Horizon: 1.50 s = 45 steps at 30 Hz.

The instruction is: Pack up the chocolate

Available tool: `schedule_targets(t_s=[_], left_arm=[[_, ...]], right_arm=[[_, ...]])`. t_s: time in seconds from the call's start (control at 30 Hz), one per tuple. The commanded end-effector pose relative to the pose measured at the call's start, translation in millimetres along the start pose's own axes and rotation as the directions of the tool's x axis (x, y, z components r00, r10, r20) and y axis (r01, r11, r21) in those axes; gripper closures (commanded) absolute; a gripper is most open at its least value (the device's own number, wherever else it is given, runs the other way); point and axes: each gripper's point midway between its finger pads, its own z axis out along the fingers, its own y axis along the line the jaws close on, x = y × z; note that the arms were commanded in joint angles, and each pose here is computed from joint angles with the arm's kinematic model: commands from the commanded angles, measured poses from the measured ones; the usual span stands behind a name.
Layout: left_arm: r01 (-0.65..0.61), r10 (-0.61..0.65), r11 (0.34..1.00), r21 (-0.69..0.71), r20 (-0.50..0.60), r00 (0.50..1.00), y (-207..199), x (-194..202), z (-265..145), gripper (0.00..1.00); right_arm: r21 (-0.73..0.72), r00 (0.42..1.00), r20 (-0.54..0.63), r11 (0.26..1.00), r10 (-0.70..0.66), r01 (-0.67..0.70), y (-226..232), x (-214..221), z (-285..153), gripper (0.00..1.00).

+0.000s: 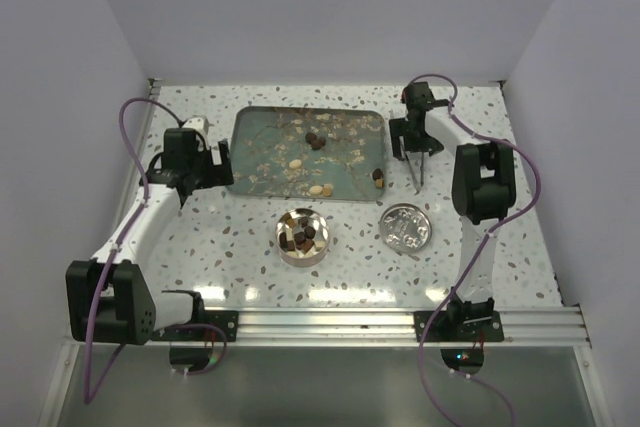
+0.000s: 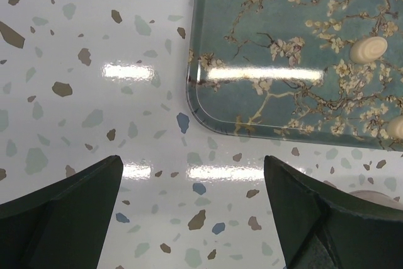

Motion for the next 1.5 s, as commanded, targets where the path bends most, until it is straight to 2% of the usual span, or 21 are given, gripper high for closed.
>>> schedule_targets(t_s=[0.0, 0.2, 0.37, 0.4, 0.63, 0.7, 0.83, 1.03, 1.17, 1.47], left_arm=[[0.013, -0.010, 1.000, -0.024, 0.090, 0.996, 3.4, -32.1, -8.1, 0.00], [-0.002, 0.006, 0.999, -0.036, 0.123, 0.992, 4.6, -44.9, -18.0, 0.00], [-0.010, 0.010, 1.000, 0.000, 0.143, 0.990, -1.2, -46.7, -27.8, 0.00], [-0.012, 0.011, 1.000, 0.005, 0.148, 0.989, -2.0, -47.1, -29.5, 0.00], [-0.010, 0.004, 0.999, 0.045, 0.126, 0.992, -6.9, -29.1, -33.1, 0.00], [-0.005, -0.004, 0.998, 0.062, 0.129, 0.992, -9.5, -26.6, -36.4, 0.00], [0.002, -0.013, 0.996, 0.085, 0.129, 0.992, -12.1, -15.9, -43.9, 0.00], [0.013, -0.025, 0.994, 0.112, 0.110, 0.994, -14.8, 2.2, -52.7, 0.00], [0.010, -0.023, 0.995, 0.101, 0.128, 0.992, -13.6, -1.8, -61.2, 0.00], [0.018, -0.035, 0.994, 0.107, 0.154, 0.988, -15.1, -8.3, -73.3, 0.00]], right_arm=[[0.013, 0.998, 0.063, 1.000, 0.005, -0.006, -7.9, -15.5, -29.3, 0.09], [0.037, 0.988, 0.157, 0.999, -0.008, 0.002, -22.5, -32.6, -79.5, 0.04], [0.006, 0.981, 0.194, 1.000, 0.020, -0.021, -26.3, -14.7, -120.0, 0.05], [-0.023, 0.973, 0.229, 0.999, 0.036, -0.032, -25.5, -12.4, -138.8, 0.05], [-0.144, 0.988, 0.096, 0.984, 0.121, -0.106, -5.1, 92.8, -137.1, 0.14], [-0.157, 0.985, 0.085, 0.978, 0.151, -0.137, -2.4, 108.6, -133.9, 0.21], [-0.160, 0.985, 0.028, 0.974, 0.168, -0.161, 0.6, 144.1, -124.9, 0.30], [-0.119, 0.982, 0.004, 0.975, 0.190, -0.188, -3.4, 159.4, -111.2, 0.42], [-0.097, 0.977, -0.036, 0.972, 0.209, -0.212, -2.6, 166.2, -101.1, 0.47], [-0.069, 0.964, -0.112, 0.966, 0.242, -0.250, 1.4, 188.0, -78.6, 0.50]])
